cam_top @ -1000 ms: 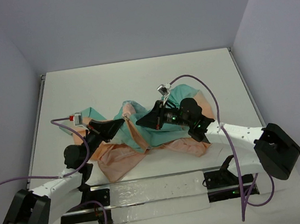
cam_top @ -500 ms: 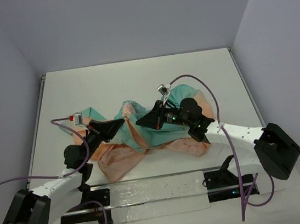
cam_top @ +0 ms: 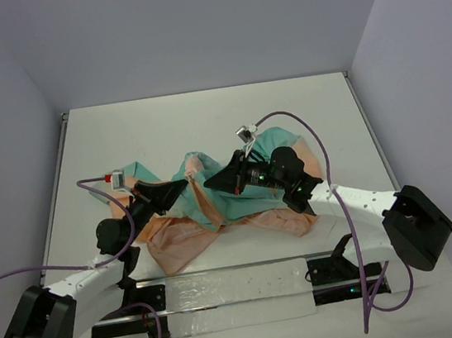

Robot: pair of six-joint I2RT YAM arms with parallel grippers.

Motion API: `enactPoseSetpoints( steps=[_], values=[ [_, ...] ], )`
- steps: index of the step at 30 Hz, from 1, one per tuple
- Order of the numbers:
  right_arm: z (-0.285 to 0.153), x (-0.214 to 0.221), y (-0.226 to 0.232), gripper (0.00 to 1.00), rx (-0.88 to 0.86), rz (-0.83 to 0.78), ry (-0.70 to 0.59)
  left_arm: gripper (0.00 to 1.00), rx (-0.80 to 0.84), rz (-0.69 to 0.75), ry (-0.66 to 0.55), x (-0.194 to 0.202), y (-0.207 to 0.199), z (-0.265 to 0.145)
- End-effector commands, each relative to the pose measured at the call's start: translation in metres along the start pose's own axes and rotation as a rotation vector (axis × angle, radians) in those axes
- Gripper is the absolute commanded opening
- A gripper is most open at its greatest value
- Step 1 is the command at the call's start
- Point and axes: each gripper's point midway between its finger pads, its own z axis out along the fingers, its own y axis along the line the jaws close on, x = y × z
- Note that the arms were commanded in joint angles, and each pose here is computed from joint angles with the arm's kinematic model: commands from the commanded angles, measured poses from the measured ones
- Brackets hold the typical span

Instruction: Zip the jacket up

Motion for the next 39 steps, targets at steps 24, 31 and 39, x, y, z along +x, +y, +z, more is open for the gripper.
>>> enactPoseSetpoints(
  steps=[24, 31, 39],
  values=[
    [0.002, -0.017, 0.009, 0.0, -0.006, -0.061, -0.06, 0.0, 0.275, 0.131, -0.123, -0.033, -0.07, 0.001],
    [-0.004, -0.006, 0.003, 0.0, 0.01, -0.06, -0.027, 0.0, 0.269, 0.14, -0.113, -0.032, -0.069, 0.001],
    [-0.007, -0.004, 0.011, 0.0, -0.023, -0.079, -0.017, 0.0, 0.264, 0.141, -0.119, -0.033, -0.068, 0.004]
  ],
)
